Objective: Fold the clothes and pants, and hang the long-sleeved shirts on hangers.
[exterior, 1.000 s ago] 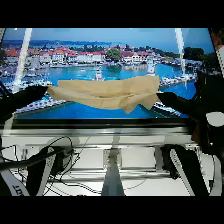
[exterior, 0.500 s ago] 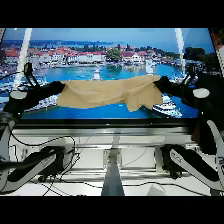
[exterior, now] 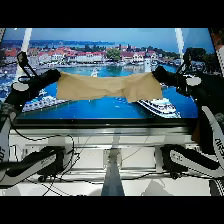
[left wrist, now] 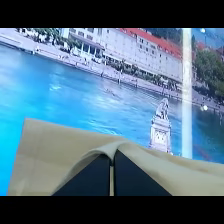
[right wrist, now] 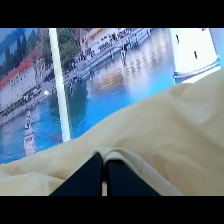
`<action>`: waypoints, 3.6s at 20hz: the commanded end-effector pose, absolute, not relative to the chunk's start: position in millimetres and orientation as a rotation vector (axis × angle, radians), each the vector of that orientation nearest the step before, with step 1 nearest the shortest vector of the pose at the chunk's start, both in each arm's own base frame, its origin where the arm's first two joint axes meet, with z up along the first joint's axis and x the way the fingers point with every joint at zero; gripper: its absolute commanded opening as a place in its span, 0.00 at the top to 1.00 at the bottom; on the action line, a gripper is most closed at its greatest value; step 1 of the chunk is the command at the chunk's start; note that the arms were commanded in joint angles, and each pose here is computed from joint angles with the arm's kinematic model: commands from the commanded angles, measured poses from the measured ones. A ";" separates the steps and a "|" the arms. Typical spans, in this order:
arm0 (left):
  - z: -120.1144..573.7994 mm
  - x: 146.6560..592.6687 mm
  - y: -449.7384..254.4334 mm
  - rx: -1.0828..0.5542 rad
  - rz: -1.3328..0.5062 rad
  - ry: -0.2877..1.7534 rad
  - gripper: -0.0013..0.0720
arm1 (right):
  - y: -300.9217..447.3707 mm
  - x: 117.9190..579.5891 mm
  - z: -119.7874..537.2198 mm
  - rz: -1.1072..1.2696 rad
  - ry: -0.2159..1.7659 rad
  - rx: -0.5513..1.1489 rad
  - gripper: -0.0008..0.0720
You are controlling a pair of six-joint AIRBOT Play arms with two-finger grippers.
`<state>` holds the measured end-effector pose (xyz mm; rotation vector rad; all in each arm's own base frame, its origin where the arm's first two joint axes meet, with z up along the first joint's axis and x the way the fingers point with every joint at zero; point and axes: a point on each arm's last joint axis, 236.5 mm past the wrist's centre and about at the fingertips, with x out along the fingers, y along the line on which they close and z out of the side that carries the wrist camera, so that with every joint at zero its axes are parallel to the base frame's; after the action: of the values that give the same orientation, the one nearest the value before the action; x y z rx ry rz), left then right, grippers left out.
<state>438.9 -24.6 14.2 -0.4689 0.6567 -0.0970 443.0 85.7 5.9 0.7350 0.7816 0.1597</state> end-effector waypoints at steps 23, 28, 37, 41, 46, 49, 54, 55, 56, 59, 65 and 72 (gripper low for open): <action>-113.1 378.2 -17.6 -0.818 -0.171 1.181 0.02 | 113.5 431.8 2.8 0.282 0.859 0.521 0.24; -88.0 406.2 -86.9 -0.686 -0.421 1.097 0.34 | 158.8 422.4 4.3 0.367 0.861 0.464 0.32; 19.0 392.7 -185.3 -0.470 -0.910 1.051 0.97 | 241.4 387.2 -33.6 0.468 0.992 0.453 0.97; 92.3 374.8 -184.7 -0.372 -0.947 0.951 0.97 | 292.0 373.3 -40.6 0.557 1.036 0.434 0.97; 166.6 336.3 -184.9 -0.352 -0.921 0.855 0.97 | 387.4 372.1 -29.5 0.714 1.033 0.394 0.97; 203.0 316.9 -183.1 -0.296 -0.923 0.750 0.97 | 434.4 355.1 -29.5 0.810 1.071 0.370 0.97; 215.0 323.7 -177.1 -0.294 -0.879 0.686 0.97 | 425.1 380.3 2.6 0.843 0.946 0.220 0.97; 208.1 327.0 -179.9 -0.301 -0.886 0.707 0.97 | 407.4 394.6 10.4 0.823 0.914 0.171 0.97; 199.9 331.3 -183.9 -0.312 -0.892 0.730 0.97 | 387.1 409.6 18.3 0.794 0.884 0.132 0.97; 163.6 353.9 -209.6 -0.349 -0.905 0.803 0.97 | 305.7 452.7 47.7 0.672 0.829 0.074 0.97; 84.3 369.2 -362.0 -0.543 -0.981 0.884 0.97 | 182.5 485.6 91.2 0.485 0.803 0.164 0.97; 54.7 384.0 -417.2 -0.642 -0.892 0.794 0.02 | 123.6 492.4 85.6 0.381 0.825 0.103 0.97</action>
<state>373.4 -408.8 66.0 -0.6069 0.8187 -0.9583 488.7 152.6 89.1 0.1580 0.8190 0.4364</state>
